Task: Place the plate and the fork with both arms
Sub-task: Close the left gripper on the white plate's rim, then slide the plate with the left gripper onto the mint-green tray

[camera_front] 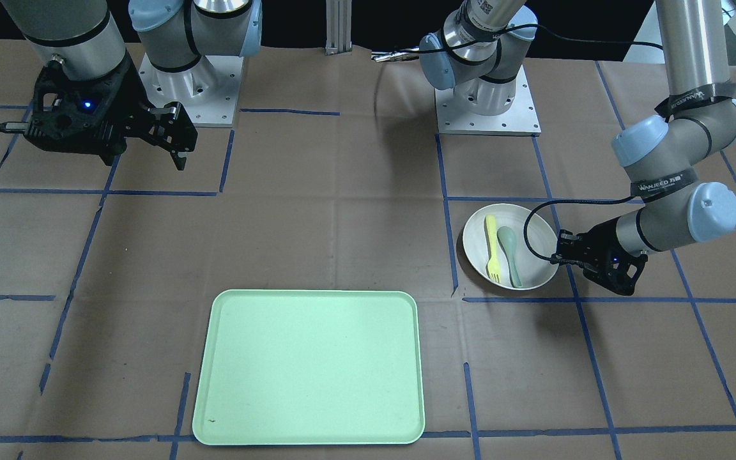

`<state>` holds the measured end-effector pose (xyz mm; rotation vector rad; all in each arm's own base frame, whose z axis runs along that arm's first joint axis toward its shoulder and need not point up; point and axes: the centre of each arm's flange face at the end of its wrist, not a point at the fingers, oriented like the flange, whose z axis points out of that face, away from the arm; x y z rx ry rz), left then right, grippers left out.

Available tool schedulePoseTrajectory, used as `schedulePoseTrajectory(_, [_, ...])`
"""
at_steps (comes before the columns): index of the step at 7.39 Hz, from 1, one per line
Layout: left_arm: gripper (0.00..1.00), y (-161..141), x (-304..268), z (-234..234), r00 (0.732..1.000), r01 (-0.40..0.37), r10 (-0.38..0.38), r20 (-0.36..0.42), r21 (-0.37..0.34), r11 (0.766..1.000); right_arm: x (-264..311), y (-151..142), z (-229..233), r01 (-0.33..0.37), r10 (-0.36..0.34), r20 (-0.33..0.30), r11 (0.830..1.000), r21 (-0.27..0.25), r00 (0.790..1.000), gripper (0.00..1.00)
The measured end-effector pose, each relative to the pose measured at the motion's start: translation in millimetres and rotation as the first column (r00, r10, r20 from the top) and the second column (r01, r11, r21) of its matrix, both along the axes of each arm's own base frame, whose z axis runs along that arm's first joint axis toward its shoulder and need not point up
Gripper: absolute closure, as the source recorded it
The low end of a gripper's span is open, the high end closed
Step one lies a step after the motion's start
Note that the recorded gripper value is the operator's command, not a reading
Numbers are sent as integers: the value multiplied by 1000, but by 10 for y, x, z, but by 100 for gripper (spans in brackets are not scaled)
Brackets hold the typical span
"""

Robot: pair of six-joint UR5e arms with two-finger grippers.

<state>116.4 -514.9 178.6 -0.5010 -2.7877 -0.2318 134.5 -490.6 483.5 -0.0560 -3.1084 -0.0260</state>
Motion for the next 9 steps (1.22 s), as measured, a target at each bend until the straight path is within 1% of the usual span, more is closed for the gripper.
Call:
schedulePoseTrajectory(1, [100, -8, -15, 49, 1000, -10, 10, -8, -10, 1000, 0, -1, -6, 0, 0, 0, 1000, 1, 1000, 0])
schedulePoseTrajectory(3, [100, -31, -75, 192, 998, -54, 54, -18, -32, 998, -1, -3, -10, 0, 0, 0, 1000, 2, 1000, 0])
schedulePoseTrajectory(5, [100, -93, -297, 391, 991, -136, 135, -25, -47, 990, 0, -3, -10, 0, 0, 0, 1000, 2, 1000, 0])
schedulePoseTrajectory(7, [100, -296, -845, 549, 984, -175, 173, -39, -55, 983, 2, -2, -13, 0, 0, 0, 1000, 3, 1000, 0])
schedulePoseTrajectory(9, [100, -609, -1400, 647, 977, -208, 205, -57, -59, 976, 1, -2, -14, 0, 0, 0, 1000, 3, 1000, 0])
